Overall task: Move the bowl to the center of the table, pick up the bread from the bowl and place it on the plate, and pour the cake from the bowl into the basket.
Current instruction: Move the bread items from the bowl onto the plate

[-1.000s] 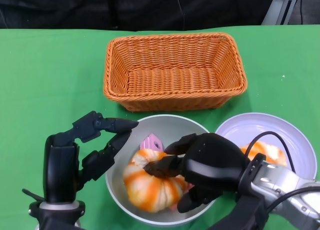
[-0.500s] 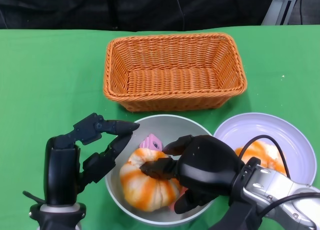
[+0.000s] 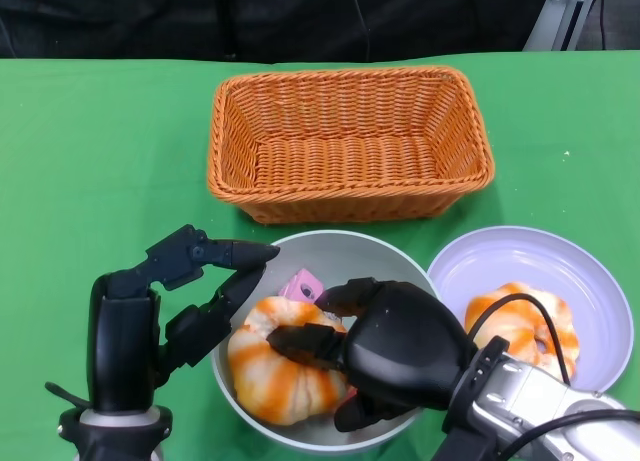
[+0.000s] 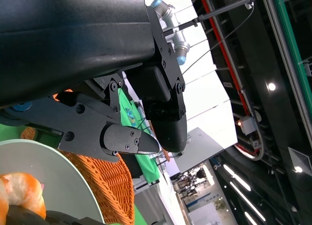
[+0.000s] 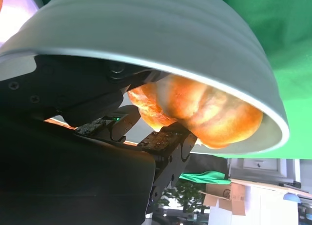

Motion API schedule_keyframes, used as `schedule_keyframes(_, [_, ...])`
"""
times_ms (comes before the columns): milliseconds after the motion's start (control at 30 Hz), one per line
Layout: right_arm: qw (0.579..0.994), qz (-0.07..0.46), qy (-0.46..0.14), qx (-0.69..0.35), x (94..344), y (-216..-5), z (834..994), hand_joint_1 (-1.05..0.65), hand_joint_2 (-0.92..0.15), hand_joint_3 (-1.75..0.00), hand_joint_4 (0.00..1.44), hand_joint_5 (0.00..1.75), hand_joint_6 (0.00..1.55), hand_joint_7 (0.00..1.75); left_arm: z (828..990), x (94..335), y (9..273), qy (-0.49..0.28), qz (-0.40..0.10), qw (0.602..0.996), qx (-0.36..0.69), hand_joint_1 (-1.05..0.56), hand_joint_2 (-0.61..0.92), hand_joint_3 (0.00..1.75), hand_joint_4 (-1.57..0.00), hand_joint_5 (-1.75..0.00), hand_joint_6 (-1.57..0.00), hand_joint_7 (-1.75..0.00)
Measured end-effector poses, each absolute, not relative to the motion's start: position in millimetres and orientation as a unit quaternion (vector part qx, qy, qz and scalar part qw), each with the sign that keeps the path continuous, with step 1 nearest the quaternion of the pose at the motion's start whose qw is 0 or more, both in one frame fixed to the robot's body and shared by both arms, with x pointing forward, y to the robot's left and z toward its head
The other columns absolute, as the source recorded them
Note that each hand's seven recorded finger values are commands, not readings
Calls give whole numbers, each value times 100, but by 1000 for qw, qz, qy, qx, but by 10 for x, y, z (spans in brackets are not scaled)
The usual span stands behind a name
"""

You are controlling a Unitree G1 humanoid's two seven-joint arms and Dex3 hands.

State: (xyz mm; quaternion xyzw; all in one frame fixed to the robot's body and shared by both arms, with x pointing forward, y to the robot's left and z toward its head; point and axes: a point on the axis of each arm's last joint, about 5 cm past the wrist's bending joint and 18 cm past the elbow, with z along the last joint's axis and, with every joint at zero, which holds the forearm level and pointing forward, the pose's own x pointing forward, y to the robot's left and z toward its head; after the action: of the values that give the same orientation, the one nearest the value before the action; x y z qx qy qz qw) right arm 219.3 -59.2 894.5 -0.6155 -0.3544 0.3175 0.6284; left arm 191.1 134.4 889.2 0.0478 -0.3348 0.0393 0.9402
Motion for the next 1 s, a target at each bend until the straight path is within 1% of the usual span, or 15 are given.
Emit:
schedule_keyframes(133, [635, 310, -359, -610, 2186, -594, 8905, -82, -92, -6, 77, 7, 72, 3, 8890, 1906, 1345, -334, 40, 940, 47, -23, 92, 20, -82, -100, -98, -54])
schedule_keyframes(300, [639, 309, -359, -607, 2182, -583, 8883, -81, -92, -6, 81, 9, 73, 2, 8890, 1905, 1345, -334, 40, 940, 47, -22, 92, 21, -83, -100, -98, -54])
schedule_keyframes(400, [640, 307, -361, -605, 2180, -582, 8873, -79, -92, -5, 85, 13, 76, 2, 8890, 1905, 1345, -334, 40, 940, 47, -21, 92, 22, -82, -99, -98, -54])
schedule_keyframes(600, [643, 303, -365, -601, 2174, -586, 8835, -75, -92, -4, 85, 17, 78, 2, 8888, 1903, 1345, -334, 40, 941, 47, -21, 92, 22, -83, -99, -99, -54])
schedule_keyframes(767, [655, 296, -376, -585, 2166, -599, 8790, -57, -90, -1, 97, 24, 91, 5, 8888, 1903, 1347, -334, 41, 941, 47, -22, 92, 21, -83, -99, -99, -54])
schedule_keyframes(900, [660, 294, -385, -575, 2162, -604, 8764, -49, -89, 0, 97, 24, 92, 3, 8888, 1903, 1351, -334, 42, 940, 48, -24, 92, 20, -83, -98, -99, -54])
schedule_keyframes(1000, [668, 301, -393, -556, 2167, -610, 8740, -36, -88, 0, 101, 24, 98, 5, 8888, 1903, 1353, -334, 42, 940, 49, -24, 92, 20, -84, -98, -99, -53])
